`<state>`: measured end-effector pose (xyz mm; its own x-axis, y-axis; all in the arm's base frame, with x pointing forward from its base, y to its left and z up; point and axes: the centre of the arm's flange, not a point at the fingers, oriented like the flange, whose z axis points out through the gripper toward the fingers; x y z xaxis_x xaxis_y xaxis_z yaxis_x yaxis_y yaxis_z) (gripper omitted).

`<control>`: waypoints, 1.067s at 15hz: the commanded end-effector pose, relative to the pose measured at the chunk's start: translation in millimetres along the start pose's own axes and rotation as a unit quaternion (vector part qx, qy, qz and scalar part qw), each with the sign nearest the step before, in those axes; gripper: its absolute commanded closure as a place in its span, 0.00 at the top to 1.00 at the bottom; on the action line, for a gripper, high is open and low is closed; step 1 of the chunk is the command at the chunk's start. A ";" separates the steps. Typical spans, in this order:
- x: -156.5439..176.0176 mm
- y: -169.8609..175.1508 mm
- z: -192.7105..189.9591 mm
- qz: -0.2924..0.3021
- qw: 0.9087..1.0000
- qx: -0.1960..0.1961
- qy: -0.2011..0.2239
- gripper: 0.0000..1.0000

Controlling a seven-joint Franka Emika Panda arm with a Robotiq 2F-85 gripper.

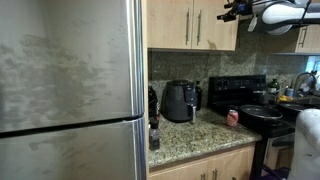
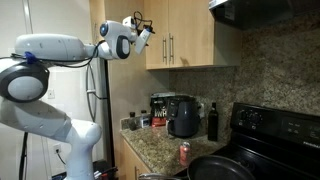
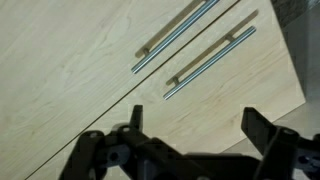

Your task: Open the top right cabinet door

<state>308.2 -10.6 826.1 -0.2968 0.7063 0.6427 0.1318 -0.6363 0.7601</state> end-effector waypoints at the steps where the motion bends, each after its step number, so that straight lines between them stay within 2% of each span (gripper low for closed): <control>1: 0.8 3.1 3.9 0.016 1.000 -0.006 0.020 1.00; 3: 2.8 0.7 15.3 0.033 0.998 -0.002 0.047 1.00; 5: 4.5 -0.9 19.9 0.036 0.998 0.001 0.053 1.00; 6: -0.5 4.2 32.8 0.051 0.996 0.037 0.065 1.00; 7: -0.3 7.3 48.8 0.064 0.992 0.063 0.091 1.00; 9: 5.8 10.2 76.8 0.094 0.983 0.082 0.132 1.00; 11: 9.1 11.4 96.5 0.132 0.971 0.091 0.179 1.00; 13: 3.9 9.0 111.4 0.187 0.956 0.105 0.201 1.00; 14: 18.4 -10.3 80.3 0.156 0.968 0.099 0.170 1.00; 16: 10.7 -8.3 97.0 0.183 0.959 0.110 0.185 1.00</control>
<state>396.0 32.3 835.9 -0.5028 0.2622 0.8237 0.4770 -0.7105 0.5174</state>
